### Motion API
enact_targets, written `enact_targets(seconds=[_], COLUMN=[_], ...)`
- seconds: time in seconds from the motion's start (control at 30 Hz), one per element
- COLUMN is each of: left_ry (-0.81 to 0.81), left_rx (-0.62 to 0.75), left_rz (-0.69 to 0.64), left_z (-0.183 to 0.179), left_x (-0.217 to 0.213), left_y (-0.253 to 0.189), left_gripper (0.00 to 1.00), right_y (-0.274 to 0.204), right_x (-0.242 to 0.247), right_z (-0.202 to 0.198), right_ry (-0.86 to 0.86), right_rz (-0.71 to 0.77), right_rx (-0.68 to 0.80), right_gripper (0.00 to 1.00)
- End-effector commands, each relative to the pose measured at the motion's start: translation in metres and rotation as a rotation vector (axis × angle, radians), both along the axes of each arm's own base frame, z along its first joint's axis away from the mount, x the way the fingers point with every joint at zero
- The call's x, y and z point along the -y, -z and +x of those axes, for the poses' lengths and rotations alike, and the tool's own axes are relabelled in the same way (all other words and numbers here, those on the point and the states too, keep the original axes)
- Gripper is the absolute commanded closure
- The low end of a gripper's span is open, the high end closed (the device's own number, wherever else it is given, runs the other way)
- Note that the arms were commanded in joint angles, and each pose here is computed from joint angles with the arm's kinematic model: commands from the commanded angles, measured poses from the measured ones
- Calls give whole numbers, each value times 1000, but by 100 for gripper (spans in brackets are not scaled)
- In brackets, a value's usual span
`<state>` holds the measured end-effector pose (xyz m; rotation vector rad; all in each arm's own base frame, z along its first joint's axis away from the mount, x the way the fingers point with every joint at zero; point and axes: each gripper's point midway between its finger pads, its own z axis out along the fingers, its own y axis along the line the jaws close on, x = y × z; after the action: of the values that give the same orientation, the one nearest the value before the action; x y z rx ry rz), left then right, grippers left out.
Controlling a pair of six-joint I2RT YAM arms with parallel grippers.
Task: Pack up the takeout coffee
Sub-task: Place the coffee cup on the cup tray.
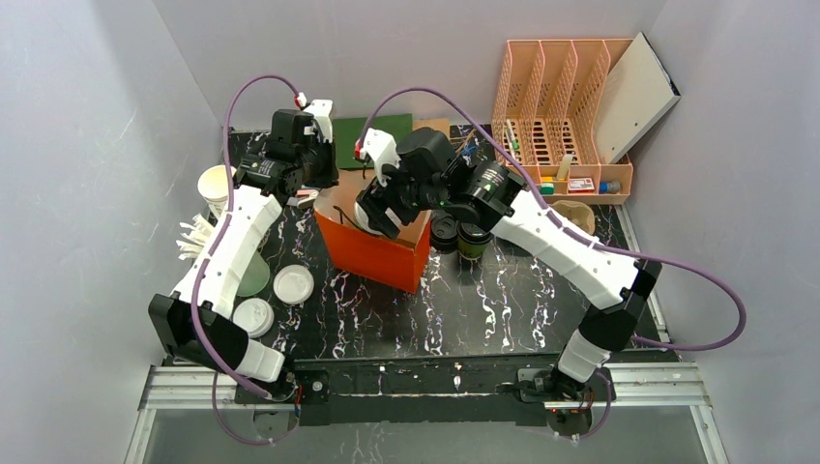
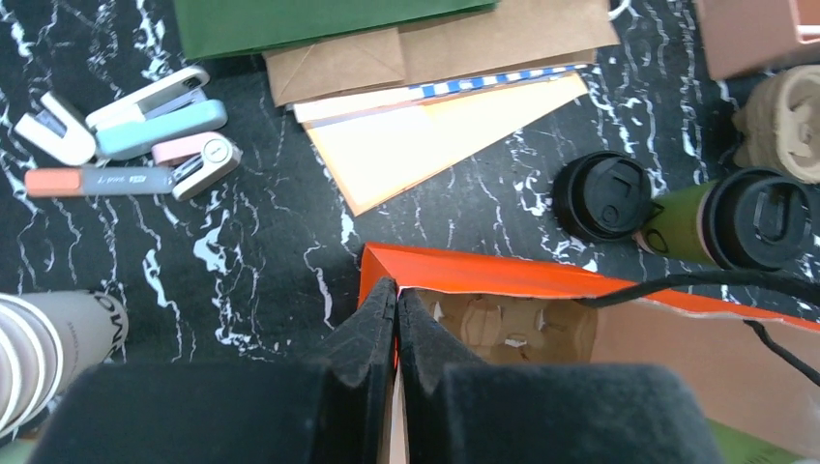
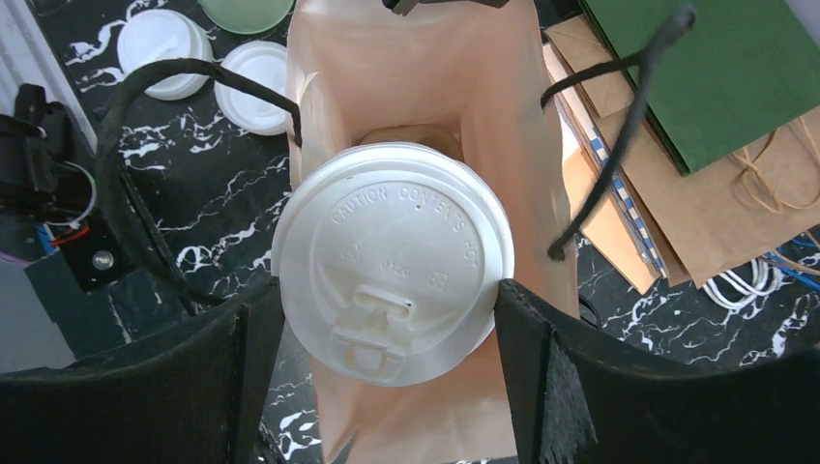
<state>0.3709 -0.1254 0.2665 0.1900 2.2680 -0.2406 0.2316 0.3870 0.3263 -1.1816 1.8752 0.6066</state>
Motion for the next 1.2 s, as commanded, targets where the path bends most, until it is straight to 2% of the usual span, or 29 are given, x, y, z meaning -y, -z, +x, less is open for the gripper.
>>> enact_targets(seconds=[0.0,0.13,0.3,0.5,0.7,1.17], left_ry=[135,203,203,231,242,293], left_rx=[72,63,83,114,131,238], left_rz=[-59,-77,-53,-44,-33,-76], left_z=[-8,-10,-8,-11,-18,-33], left_x=[18,28,26,28,28,43], left_y=[-24,-23,-27,-34,-36,-71], left_gripper=[100,100,100,100,100,100], right_y=[-7,2,13,4,20,37], right_x=[3,4,11,23,43,28], right_z=[0,-3,-7,-14,-16,-29], right_ry=[-5,-14,3,39,86,80], right_rz=[-36,-82,-114,-72,-162,-240], right_rx=[80,108,84,83,54,152], right_gripper=[41,41,41,41,41,42])
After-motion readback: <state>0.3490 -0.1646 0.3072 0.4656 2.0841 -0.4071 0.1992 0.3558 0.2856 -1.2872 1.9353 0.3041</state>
